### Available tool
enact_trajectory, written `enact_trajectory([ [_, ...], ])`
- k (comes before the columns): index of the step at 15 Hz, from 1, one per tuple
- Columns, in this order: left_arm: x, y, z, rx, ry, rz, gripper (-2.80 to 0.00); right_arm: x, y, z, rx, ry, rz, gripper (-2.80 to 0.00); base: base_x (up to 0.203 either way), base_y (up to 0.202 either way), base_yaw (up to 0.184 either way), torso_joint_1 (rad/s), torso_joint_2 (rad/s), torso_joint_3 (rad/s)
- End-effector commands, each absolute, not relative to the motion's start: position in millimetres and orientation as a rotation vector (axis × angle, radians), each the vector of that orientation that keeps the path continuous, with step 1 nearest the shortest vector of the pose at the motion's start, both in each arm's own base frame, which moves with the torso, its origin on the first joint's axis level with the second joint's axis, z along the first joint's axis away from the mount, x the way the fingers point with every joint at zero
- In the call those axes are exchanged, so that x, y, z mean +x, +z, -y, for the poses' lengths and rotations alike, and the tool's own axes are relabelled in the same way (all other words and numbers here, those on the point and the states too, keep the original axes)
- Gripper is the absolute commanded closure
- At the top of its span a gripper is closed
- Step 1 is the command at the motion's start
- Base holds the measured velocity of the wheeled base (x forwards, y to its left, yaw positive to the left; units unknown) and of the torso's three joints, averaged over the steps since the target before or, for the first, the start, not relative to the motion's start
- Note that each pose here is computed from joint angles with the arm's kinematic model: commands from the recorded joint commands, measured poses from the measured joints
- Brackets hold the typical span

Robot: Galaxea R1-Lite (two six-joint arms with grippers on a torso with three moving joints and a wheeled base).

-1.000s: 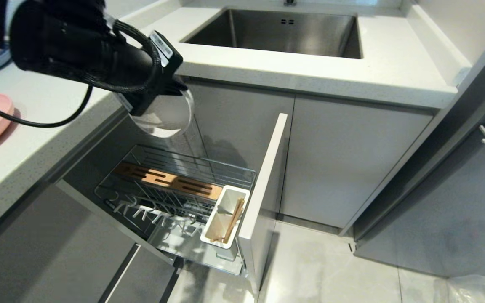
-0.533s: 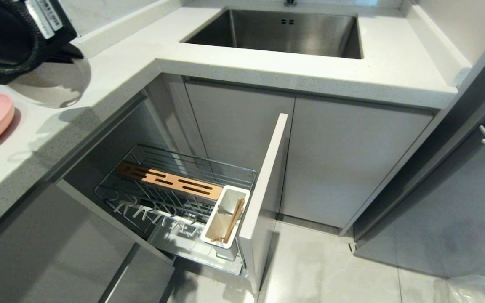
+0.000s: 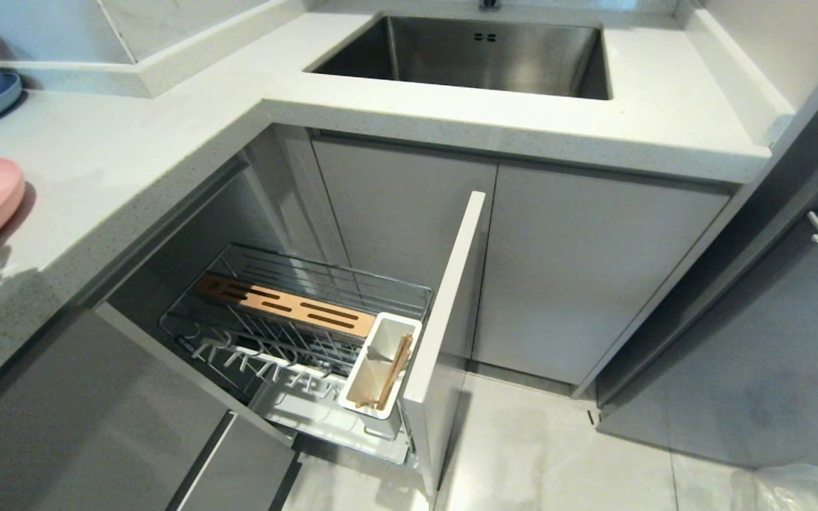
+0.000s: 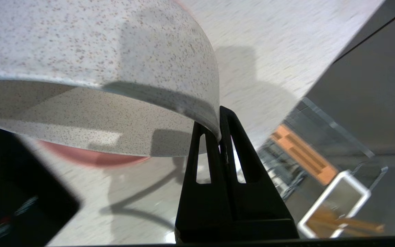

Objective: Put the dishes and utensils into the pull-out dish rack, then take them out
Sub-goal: Take the bowl out of the cupboard, then take the chopsticks out of the cupboard

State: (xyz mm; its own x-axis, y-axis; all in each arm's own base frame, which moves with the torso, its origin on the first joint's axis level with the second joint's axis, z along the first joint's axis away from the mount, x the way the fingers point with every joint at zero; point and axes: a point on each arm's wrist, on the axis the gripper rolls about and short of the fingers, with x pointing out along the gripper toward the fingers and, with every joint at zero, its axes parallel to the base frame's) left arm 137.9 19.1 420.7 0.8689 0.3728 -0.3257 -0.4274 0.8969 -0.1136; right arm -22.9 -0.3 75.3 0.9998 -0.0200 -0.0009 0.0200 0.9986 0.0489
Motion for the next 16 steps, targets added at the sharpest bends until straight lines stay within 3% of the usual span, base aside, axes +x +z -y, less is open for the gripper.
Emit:
enact_trajectory([
  [1,127.6,420.4,-28.5,-0.174,0.473,-0.319,0.0,-22.7,74.9,0.3,0.049,-0.02,-0.003,0.0,0.0,0.0,0.0,0.0,0.0,0.0],
  [9,127.1,406.2,-65.0,-0.025,0.531,-0.516,0.0,-22.7,74.9,0.3,0.049,-0.02,-0.003,0.0,0.0,0.0,0.0,0.0,0.0,0.0],
  [16,139.5,392.7,-67.4,0.029,0.492,-0.658,0.0,-22.7,74.9,0.3,0.049,-0.02,-0.003,0.0,0.0,0.0,0.0,0.0,0.0,0.0],
])
